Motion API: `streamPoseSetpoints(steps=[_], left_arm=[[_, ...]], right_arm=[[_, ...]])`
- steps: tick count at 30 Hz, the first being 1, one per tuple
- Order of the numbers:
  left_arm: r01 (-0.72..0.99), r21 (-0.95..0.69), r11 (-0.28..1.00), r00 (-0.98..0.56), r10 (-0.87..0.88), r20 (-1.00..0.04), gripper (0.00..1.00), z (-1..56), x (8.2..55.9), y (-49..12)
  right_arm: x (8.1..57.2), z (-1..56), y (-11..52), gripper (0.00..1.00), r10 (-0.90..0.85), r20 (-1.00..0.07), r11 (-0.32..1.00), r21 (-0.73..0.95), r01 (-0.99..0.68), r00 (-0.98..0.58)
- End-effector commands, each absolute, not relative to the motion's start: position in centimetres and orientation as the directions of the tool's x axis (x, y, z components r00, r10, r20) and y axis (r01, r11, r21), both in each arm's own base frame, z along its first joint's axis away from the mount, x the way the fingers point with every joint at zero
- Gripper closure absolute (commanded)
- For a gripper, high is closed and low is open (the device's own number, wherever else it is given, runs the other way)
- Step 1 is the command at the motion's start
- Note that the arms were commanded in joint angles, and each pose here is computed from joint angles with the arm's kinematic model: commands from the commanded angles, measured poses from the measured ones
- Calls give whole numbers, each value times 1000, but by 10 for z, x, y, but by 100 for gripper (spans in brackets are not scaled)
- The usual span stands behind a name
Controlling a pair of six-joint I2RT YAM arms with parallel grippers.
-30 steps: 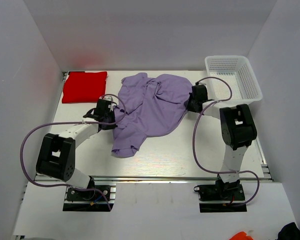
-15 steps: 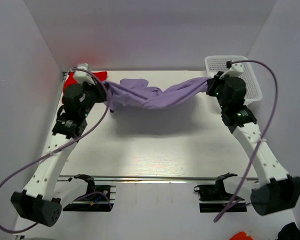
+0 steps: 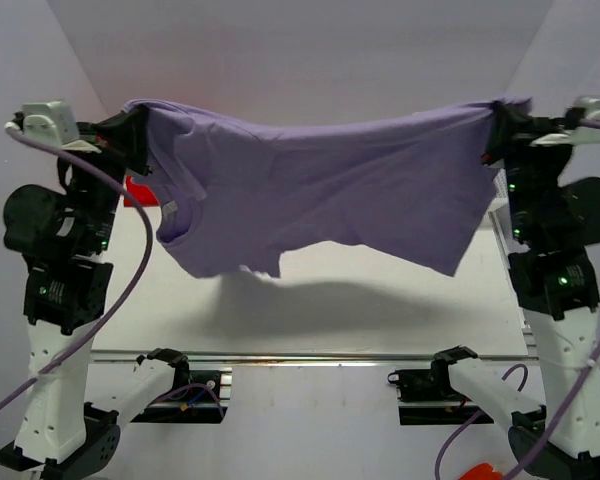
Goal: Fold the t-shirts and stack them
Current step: Flatten out the tshirt
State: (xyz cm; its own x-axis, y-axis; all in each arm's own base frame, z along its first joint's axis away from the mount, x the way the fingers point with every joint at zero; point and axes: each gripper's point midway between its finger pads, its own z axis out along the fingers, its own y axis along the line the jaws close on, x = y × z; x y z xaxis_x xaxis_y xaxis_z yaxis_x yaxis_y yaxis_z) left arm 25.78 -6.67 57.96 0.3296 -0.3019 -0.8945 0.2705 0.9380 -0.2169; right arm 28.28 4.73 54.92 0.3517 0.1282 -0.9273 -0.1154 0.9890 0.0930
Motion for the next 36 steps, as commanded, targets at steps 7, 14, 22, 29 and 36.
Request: streamPoseSetpoints(steps=[7, 14, 22, 29, 36], left_arm=[[253, -177, 951, 514, -287, -809, 100, 650, 177, -35], [303, -137, 943, 572, -295, -765, 100, 668, 131, -32], [403, -44, 914, 617, -307, -724, 100, 680, 70, -39], [412, -33, 911, 626, -309, -716, 100, 676, 48, -35], [436, -43, 899, 588, -320, -743, 100, 663, 59, -42]], right_arm=[[190, 637, 0, 100, 34, -804, 998, 56, 18, 594], [147, 648, -10, 100, 35, -766, 998, 55, 12, 642], [93, 651, -4, 100, 77, -732, 995, 17, -95, 677], [65, 634, -1, 100, 115, -731, 988, 11, -157, 673], [82, 611, 4, 100, 137, -760, 985, 35, -170, 636]])
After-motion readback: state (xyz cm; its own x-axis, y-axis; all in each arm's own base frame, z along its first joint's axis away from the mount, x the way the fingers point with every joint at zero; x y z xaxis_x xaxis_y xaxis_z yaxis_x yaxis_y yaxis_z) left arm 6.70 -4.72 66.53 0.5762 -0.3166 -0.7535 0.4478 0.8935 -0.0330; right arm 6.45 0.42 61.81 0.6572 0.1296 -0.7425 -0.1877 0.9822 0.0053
